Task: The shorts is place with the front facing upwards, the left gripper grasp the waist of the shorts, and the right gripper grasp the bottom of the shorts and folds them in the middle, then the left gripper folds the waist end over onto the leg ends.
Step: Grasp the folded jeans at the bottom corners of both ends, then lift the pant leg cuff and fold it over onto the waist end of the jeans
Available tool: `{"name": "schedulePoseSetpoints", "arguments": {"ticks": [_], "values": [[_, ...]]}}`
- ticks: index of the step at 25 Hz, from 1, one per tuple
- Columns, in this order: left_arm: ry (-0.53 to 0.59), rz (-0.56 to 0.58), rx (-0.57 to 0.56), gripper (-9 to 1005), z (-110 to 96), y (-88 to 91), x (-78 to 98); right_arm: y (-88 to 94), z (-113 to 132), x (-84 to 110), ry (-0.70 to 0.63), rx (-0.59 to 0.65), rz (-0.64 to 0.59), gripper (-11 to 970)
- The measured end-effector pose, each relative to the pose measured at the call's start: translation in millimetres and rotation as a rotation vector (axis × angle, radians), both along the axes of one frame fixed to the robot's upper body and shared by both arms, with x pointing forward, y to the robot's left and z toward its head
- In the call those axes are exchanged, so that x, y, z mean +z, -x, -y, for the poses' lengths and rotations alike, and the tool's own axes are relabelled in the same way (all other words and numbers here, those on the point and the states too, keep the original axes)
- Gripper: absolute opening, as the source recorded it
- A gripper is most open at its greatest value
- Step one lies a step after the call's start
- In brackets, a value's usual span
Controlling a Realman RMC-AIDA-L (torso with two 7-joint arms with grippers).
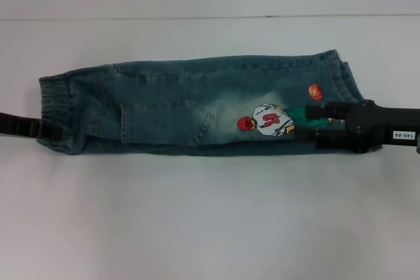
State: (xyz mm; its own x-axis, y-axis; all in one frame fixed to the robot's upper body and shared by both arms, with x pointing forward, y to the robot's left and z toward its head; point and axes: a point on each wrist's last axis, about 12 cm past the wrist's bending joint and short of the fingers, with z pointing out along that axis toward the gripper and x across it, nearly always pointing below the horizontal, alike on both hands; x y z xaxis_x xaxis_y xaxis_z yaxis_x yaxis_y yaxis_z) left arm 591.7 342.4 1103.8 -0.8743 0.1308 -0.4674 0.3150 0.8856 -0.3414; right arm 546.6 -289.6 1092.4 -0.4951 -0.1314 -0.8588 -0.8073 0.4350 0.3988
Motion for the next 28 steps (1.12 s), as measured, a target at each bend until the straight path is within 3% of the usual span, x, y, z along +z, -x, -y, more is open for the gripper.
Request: {"name": "schedulePoseSetpoints", "arguments": {"ticks": [8,14,19,25,28], "values": [[0.014,0.000,-0.016,61,-0.1,0.1,6.7,0.4,-1.2,-2.7,0.013,-0.001,0.012,706],[0.012,0.017,-0.038,48,-0.2,-2.5,20.9,0.1,-5.6,-8.9,0.029,-0.021,0.026,455],[0.006,0.046,-0.070,47,1.4,-7.6,46.2,-8.5,-5.9,-13.9,0.027,-0.139,0.052,213],[0.010,0.083,-0.136,46,18.0,-20.1,76.1,-22.8,-17.6,-32.8,-0.030,-0.351,0.111,11],[0.015,0.105,-0.176,45,33.3,-30.4,91.7,-28.4,-32.2,-45.2,-0.007,-0.407,0.147,6]]}}
